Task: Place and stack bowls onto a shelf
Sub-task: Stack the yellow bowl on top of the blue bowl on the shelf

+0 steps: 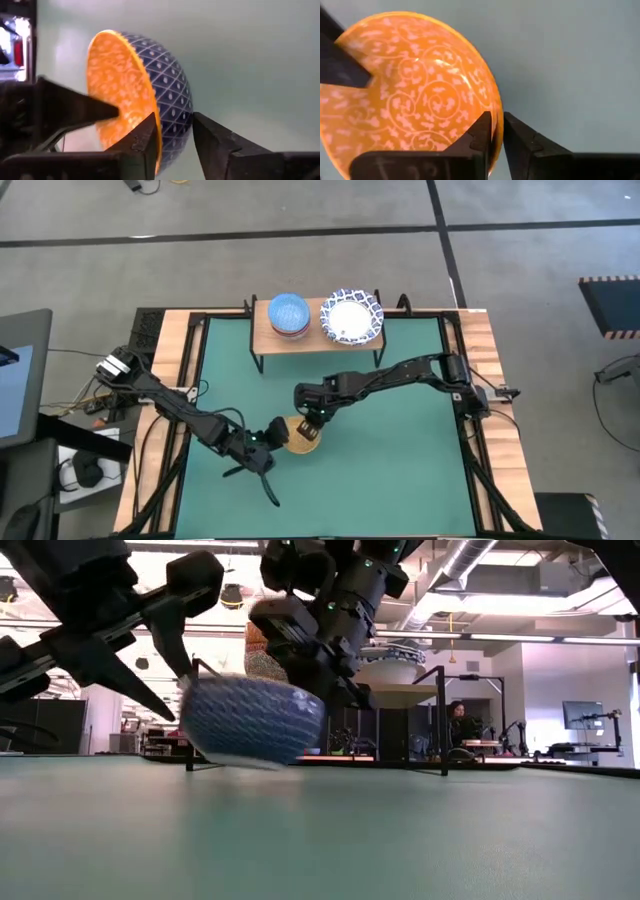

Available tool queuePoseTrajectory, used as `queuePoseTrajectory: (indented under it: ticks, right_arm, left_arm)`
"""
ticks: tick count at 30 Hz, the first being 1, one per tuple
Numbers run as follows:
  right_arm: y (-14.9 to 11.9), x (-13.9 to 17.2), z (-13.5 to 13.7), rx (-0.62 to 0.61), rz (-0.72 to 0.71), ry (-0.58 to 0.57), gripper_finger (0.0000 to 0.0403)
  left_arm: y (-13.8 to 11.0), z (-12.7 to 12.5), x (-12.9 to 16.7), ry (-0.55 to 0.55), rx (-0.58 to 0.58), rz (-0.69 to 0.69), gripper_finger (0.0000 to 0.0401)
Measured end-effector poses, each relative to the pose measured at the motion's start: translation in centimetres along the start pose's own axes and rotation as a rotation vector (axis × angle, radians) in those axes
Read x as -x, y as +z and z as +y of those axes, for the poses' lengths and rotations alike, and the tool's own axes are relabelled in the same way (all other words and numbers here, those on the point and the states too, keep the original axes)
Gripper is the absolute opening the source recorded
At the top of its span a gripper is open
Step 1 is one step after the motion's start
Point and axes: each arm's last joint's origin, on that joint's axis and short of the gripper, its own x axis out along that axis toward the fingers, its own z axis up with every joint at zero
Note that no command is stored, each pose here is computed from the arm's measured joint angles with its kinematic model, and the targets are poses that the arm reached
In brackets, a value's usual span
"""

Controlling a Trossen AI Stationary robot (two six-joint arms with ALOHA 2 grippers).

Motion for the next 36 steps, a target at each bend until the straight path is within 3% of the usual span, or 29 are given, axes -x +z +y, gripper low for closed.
queuePoseTrajectory:
  ticks: [5,9,12,15,21,25,28,31,36]
  right_arm:
    - [-0.3,-0.1,-0.6,-0.001,0.023,-0.064,0.0038]
    - [0.0,0.2,-0.7,-0.007,-0.007,-0.069,0.0038]
    - [0.0,0.3,-0.7,-0.011,0.002,-0.070,0.0038]
    - [0.4,1.4,-0.2,-0.006,0.007,-0.065,0.0038]
    - [3.3,8.3,1.7,0.102,-0.146,0.011,0.0037]
    - [6.4,14.9,0.8,0.146,-0.346,0.000,0.0038]
    - [8.3,20.2,-1.3,0.136,-0.523,-0.074,0.0038]
    - [10.2,23.4,-4.1,0.082,-0.683,-0.201,0.0037]
    - [12.7,25.0,-9.5,-0.025,-0.758,-0.252,0.0038]
  left_arm:
    - [-0.2,0.1,0.0,0.040,0.082,0.042,0.0130]
    - [-0.2,0.3,0.5,0.090,0.184,0.067,0.0150]
    - [-0.3,0.8,1.8,0.149,0.304,0.094,0.0163]
    - [-1.1,1.4,3.8,0.174,0.493,0.102,0.0172]
    - [-3.4,2.5,8.1,0.201,0.908,0.067,0.0174]
    - [-4.8,3.1,10.4,0.236,1.107,0.023,0.0174]
    - [-5.7,3.4,11.4,0.285,1.171,0.011,0.0174]
    - [-6.2,3.9,12.0,0.382,1.194,0.004,0.0174]
    - [-7.1,4.7,11.7,0.497,1.182,0.062,0.0174]
